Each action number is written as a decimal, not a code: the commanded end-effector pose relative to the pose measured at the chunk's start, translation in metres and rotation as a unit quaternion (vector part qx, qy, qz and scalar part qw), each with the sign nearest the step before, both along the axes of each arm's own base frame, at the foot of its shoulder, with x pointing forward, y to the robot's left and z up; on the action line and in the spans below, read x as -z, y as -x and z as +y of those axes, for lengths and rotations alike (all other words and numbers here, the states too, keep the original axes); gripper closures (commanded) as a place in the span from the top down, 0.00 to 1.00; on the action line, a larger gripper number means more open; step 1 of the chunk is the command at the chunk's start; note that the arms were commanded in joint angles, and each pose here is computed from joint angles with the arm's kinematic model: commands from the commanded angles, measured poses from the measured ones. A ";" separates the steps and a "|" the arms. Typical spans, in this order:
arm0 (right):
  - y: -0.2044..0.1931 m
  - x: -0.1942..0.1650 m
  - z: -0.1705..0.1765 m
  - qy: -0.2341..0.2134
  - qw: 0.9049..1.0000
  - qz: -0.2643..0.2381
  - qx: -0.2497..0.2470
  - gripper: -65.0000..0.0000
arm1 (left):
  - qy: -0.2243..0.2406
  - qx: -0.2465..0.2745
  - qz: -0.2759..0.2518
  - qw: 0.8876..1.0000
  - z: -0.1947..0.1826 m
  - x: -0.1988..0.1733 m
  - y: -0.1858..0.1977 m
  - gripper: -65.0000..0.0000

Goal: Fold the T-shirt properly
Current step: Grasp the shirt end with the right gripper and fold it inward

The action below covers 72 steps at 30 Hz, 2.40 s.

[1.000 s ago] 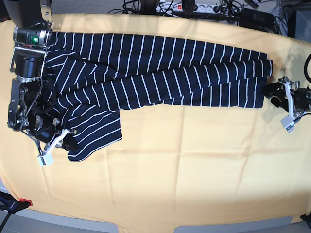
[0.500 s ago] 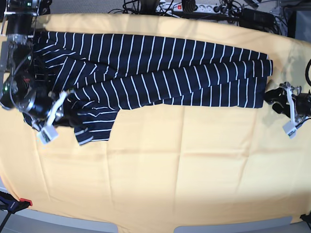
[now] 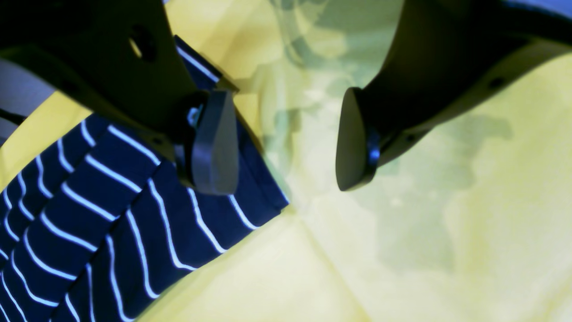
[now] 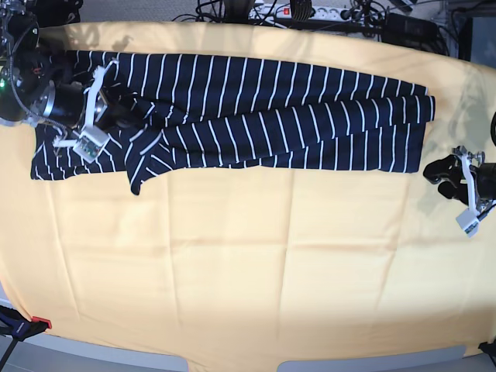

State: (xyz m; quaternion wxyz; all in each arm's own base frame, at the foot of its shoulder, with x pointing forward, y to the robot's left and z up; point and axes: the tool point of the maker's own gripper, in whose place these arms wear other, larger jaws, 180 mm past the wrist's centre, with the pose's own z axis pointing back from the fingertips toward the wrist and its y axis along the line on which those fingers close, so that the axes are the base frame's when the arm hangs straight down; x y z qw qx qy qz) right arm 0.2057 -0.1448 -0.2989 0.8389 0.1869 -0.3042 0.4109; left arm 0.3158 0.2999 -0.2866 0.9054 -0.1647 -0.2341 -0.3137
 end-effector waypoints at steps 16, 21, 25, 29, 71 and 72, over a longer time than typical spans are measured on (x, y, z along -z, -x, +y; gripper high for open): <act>0.055 0.016 -0.024 0.081 0.994 0.070 -0.016 0.00 | 0.001 -0.006 -0.025 1.000 0.007 -0.020 -0.009 0.56; 0.063 0.025 -0.040 0.124 0.989 0.081 -0.013 0.00 | 0.002 -0.006 -0.026 1.000 0.007 -0.020 -0.009 0.56; 0.067 0.027 -0.051 0.154 0.984 0.087 -0.017 0.00 | 0.002 -0.006 -0.025 1.000 0.007 -0.020 -0.009 0.56; 0.064 0.027 -0.061 0.177 0.981 0.083 -0.019 0.00 | 0.002 -0.006 -0.025 1.000 0.007 -0.020 -0.009 0.56; -0.018 0.033 -0.150 0.082 0.944 -0.015 0.320 0.48 | 0.010 -0.008 -0.026 1.000 0.005 -0.021 -0.009 0.56; -0.021 0.033 -0.160 0.100 0.934 -0.024 0.343 0.48 | 0.010 -0.008 -0.026 1.000 0.005 -0.021 -0.009 0.56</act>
